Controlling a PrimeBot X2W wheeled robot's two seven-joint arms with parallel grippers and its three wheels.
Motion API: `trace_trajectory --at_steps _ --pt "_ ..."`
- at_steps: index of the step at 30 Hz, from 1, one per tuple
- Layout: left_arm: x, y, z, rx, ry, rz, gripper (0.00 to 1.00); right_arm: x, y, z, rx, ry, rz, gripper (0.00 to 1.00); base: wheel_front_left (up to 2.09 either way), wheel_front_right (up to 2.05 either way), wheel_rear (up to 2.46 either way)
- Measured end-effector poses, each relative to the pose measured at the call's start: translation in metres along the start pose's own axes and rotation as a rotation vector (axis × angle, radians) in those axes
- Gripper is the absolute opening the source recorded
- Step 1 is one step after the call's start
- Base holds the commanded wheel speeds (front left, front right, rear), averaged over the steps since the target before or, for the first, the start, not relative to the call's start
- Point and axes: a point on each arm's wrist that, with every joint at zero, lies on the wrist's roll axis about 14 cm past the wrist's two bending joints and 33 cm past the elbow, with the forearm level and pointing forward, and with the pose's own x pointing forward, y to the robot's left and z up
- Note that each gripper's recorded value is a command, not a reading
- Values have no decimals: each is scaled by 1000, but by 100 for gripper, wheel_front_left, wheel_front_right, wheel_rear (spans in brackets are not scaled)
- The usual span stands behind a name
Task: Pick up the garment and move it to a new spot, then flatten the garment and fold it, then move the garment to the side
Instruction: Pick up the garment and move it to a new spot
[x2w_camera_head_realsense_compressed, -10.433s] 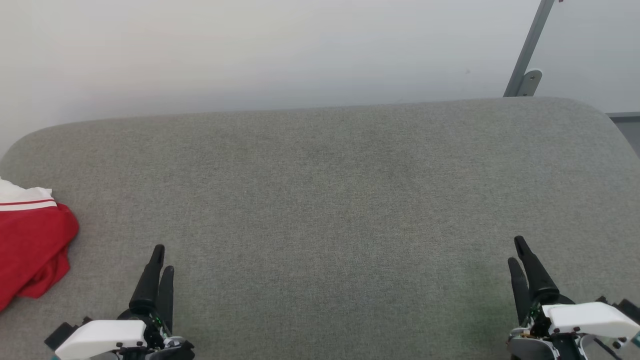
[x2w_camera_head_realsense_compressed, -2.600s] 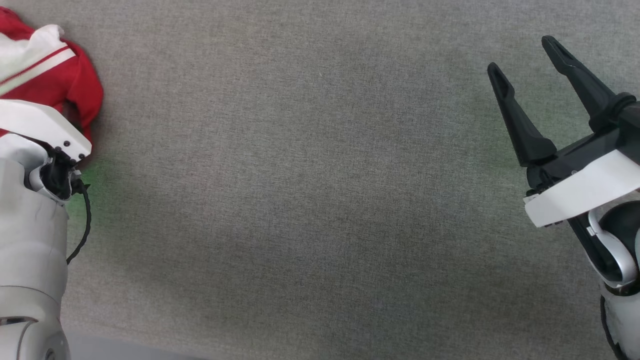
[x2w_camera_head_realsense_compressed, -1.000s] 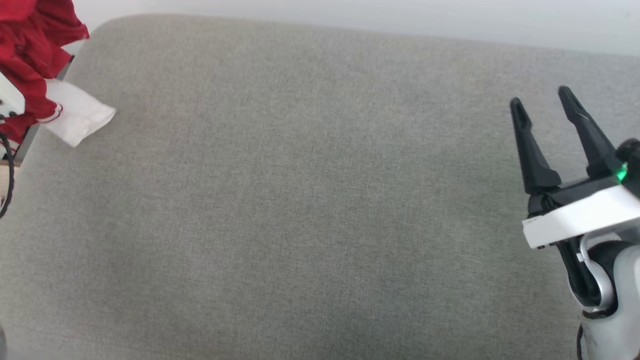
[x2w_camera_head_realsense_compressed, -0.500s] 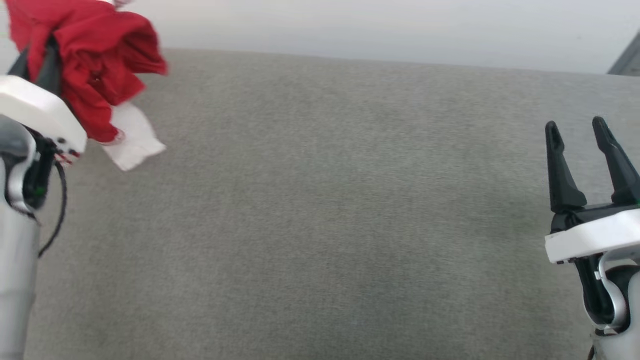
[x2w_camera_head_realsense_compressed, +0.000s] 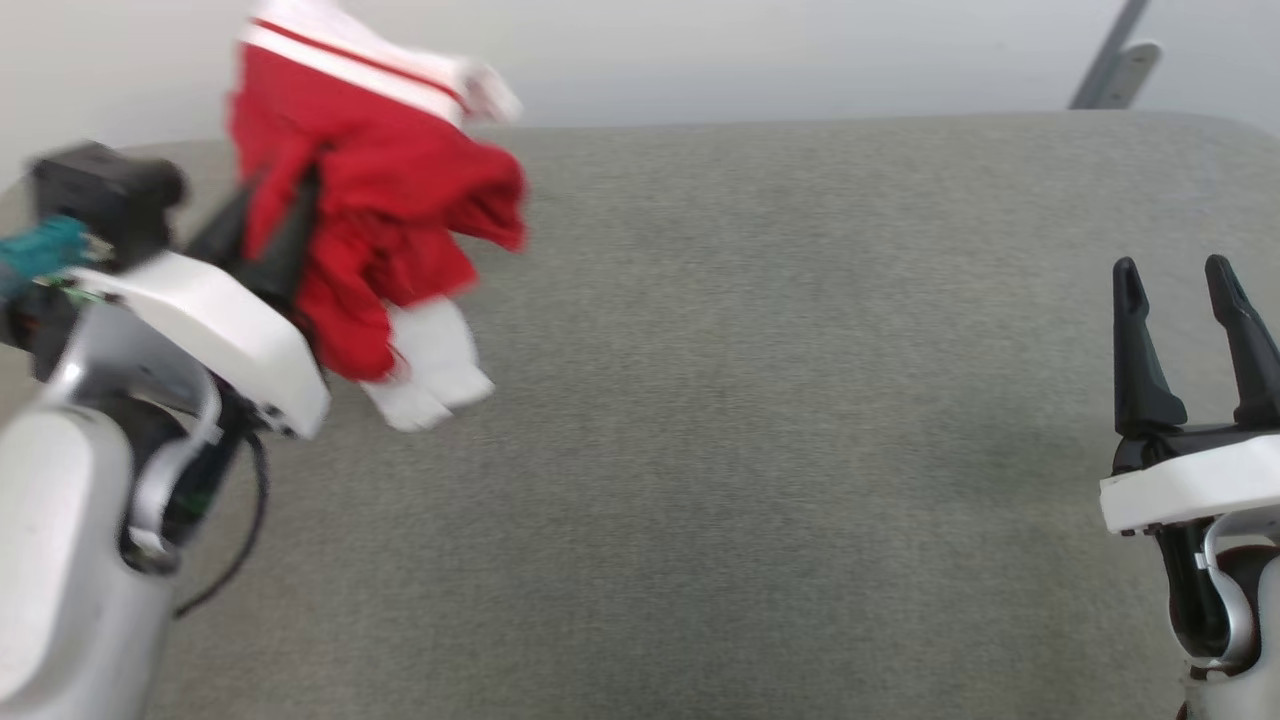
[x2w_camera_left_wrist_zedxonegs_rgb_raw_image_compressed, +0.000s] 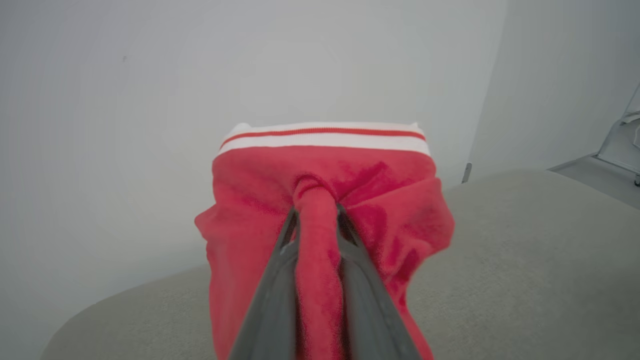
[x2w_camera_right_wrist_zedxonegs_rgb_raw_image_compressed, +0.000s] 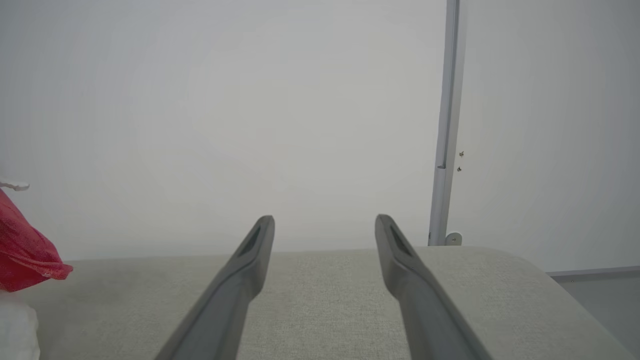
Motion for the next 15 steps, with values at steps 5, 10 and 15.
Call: trace_trajectory --at_steps 5,10,15 --pt "7 -46 -18 -11 66 -140 0 -14 -19 -3 -4 12 -58 100 0 0 0" --pt "11 -79 -52 -31 182 -243 0 -23 -27 -10 11 35 -91 100 0 0 0" --pt "16 -100 -97 -46 310 -305 0 -32 -37 -26 20 75 -123 100 0 0 0"
